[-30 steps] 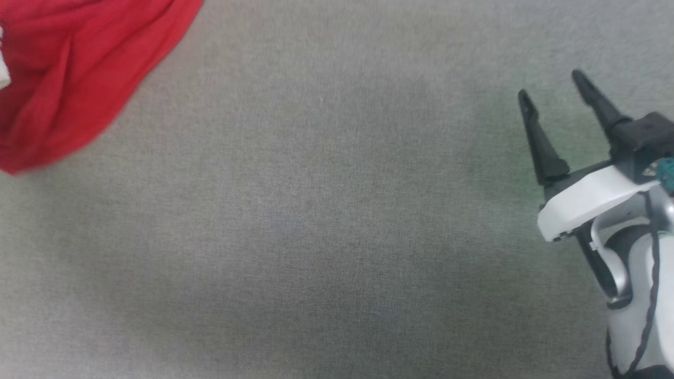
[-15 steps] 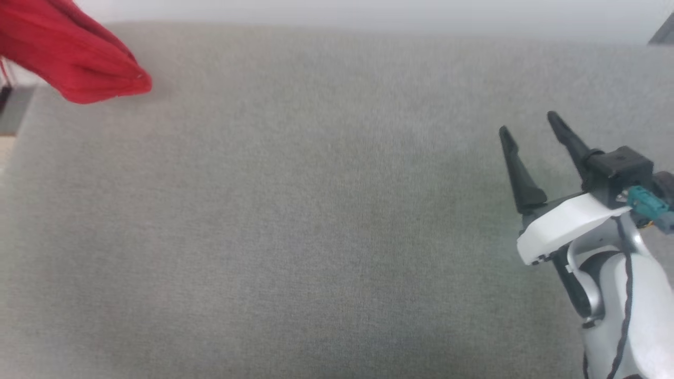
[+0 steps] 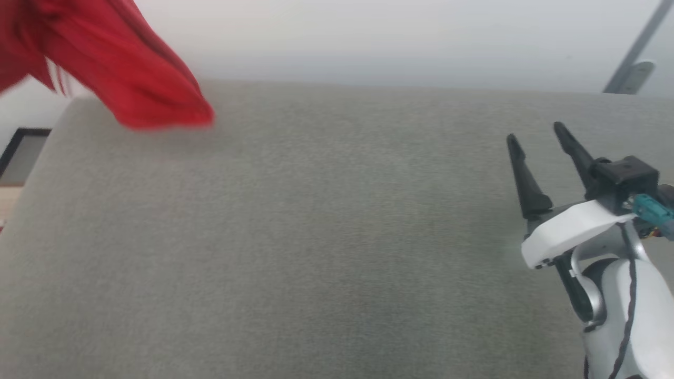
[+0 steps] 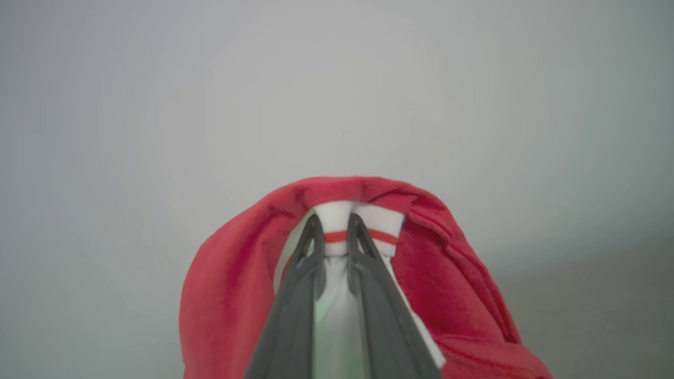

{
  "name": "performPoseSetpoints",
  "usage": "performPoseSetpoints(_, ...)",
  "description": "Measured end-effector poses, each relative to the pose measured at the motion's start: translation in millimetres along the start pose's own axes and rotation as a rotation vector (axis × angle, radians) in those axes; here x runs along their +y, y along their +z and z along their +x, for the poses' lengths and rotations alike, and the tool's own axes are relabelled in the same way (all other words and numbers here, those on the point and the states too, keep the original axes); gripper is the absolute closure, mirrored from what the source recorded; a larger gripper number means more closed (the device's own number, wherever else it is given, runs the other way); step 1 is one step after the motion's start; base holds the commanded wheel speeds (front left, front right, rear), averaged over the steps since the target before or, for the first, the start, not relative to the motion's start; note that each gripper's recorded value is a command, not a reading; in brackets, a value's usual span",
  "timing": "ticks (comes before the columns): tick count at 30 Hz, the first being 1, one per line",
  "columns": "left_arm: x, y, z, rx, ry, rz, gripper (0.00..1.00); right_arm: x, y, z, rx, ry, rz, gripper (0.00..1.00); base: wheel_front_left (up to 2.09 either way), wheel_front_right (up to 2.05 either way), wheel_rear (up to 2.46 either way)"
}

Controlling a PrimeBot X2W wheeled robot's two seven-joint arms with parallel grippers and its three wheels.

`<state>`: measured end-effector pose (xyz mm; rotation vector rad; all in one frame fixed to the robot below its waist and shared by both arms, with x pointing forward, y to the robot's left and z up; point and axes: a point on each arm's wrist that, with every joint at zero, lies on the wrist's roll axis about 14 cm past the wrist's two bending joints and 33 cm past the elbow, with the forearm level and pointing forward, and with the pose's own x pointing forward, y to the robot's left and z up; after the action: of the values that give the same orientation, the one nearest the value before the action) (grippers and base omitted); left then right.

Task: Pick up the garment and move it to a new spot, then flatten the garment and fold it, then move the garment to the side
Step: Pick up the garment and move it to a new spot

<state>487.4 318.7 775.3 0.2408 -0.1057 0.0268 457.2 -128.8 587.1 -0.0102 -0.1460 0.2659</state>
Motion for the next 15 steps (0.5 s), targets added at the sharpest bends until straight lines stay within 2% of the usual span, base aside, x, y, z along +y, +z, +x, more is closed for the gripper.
performPoseSetpoints(7, -83, 9, -8, -0.010, -0.189, -0.018, 1.00, -46, 10, -23, -0.015, -0.131, -0.032, 0.00, 0.00, 0.00, 0.00)
performPoseSetpoints(9, -95, 8, -9, -0.009, -0.215, -0.016, 1.00, -54, 11, -27, -0.017, -0.154, -0.037, 0.00, 0.00, 0.00, 0.00)
performPoseSetpoints(15, -172, 0, -14, 0.010, -0.401, -0.041, 1.00, -99, 13, -53, -0.016, -0.288, -0.066, 0.00, 0.00, 0.00, 0.00)
